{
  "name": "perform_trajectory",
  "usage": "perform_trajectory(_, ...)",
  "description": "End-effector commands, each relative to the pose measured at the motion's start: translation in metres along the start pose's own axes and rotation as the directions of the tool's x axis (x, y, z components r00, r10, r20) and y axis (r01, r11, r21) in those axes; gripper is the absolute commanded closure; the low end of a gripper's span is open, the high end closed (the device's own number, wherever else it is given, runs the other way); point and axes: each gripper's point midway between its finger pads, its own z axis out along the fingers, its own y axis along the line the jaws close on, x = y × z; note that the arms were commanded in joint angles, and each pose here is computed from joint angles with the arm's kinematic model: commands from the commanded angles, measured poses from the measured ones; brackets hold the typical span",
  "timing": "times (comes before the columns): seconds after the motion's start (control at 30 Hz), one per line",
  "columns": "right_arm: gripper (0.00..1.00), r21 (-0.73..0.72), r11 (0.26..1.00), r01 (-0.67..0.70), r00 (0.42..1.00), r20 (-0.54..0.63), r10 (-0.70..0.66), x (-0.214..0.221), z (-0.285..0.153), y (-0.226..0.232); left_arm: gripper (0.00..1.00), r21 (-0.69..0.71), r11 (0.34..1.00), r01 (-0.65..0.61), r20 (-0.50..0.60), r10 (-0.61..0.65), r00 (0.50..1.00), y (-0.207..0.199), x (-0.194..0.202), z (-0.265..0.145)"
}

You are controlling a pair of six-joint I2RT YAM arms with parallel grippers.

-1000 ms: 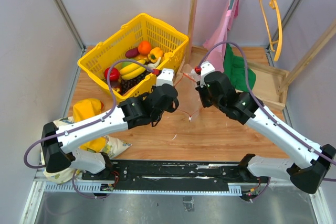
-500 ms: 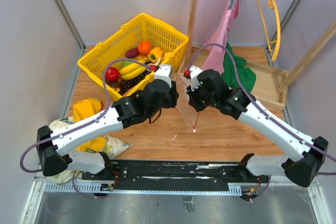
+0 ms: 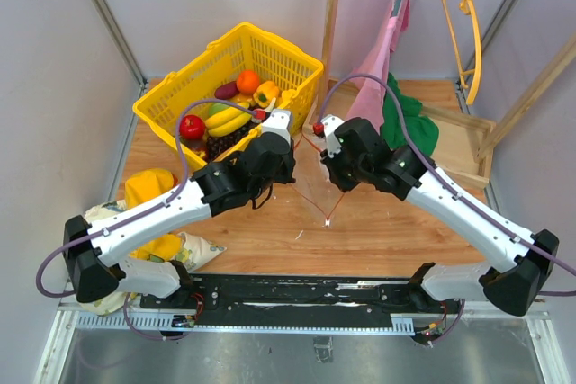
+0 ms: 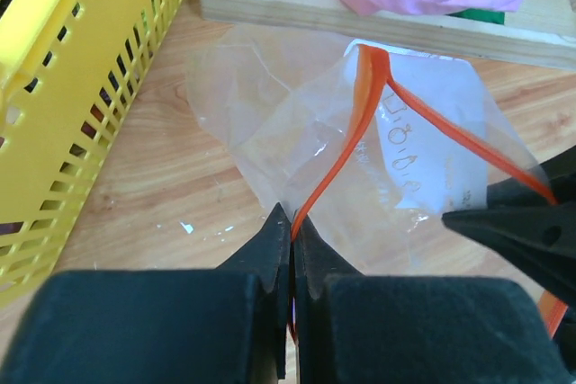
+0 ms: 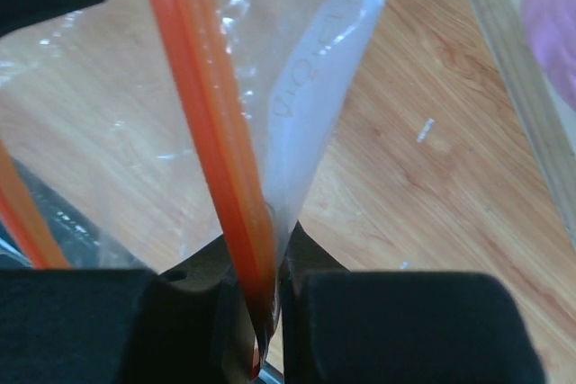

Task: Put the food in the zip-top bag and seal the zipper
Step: Open the zipper of the food storage bag.

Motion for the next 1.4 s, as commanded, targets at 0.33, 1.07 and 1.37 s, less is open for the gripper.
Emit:
perform_trajectory(0.33,0.87,0.378,0.925,0.041,0.998,0.019,-0.053,0.006,-0.044,-0.072,1.00,-0.057,0.998,-0.019,-0.097,0.014,0.995,0.015,0.015,0.003)
perform_trajectory(1.07,0.99,0.490,0.868,-0.077,0.971,0.233,-0.046,-0.016,-0.072,-0.094,1.00,0.213,0.976,0.041,-0.117,-0.016,0.993,-0.026,0.009,0.002)
perform_trajectory(1.37,0.99,0.700,0.694,-0.168,0.964,0.265,-0.035,0.006,-0.097,-0.133,1.00,0.201,0.978,0.056,-0.201,-0.014,0.979,-0.028,0.048,0.029)
